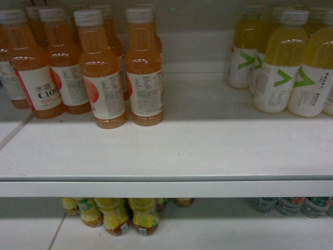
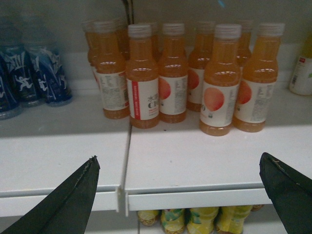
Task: Move water from second to third shelf
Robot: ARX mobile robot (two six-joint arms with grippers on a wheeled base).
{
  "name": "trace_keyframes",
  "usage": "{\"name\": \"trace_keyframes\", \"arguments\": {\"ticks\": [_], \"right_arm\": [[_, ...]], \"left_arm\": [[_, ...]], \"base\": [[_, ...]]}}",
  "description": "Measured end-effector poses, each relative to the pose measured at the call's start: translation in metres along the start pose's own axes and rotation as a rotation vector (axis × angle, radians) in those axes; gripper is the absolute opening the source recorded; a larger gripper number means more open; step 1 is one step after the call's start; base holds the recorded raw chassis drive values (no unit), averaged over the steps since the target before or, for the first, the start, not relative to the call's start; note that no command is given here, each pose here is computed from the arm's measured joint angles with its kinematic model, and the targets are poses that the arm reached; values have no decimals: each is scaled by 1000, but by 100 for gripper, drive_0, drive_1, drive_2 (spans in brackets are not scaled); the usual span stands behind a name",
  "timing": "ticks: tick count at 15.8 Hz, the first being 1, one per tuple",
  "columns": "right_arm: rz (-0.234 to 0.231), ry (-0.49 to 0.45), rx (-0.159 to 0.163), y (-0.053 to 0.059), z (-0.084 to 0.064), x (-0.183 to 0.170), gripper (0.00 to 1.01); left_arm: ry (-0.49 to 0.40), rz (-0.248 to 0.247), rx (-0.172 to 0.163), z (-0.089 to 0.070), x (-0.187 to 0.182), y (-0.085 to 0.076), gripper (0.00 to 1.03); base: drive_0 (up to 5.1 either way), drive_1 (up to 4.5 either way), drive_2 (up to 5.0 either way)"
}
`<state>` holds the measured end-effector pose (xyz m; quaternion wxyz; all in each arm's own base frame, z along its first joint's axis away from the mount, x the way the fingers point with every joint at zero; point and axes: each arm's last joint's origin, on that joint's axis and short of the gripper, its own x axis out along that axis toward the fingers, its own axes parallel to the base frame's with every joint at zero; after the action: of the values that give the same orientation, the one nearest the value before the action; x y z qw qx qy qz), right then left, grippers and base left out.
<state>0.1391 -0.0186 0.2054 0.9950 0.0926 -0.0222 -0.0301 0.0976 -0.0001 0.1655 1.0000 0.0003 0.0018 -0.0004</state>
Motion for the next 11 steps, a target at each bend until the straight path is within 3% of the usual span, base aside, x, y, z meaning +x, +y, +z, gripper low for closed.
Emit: {"name": "trace_keyframes", "arguments": {"ticks": [11], "right_arm": [[-1, 3, 0, 0, 0, 0, 42]], "left_arm": [[-2, 0, 0, 0, 0, 0, 98]], "base": [[-478, 231, 231]]}}
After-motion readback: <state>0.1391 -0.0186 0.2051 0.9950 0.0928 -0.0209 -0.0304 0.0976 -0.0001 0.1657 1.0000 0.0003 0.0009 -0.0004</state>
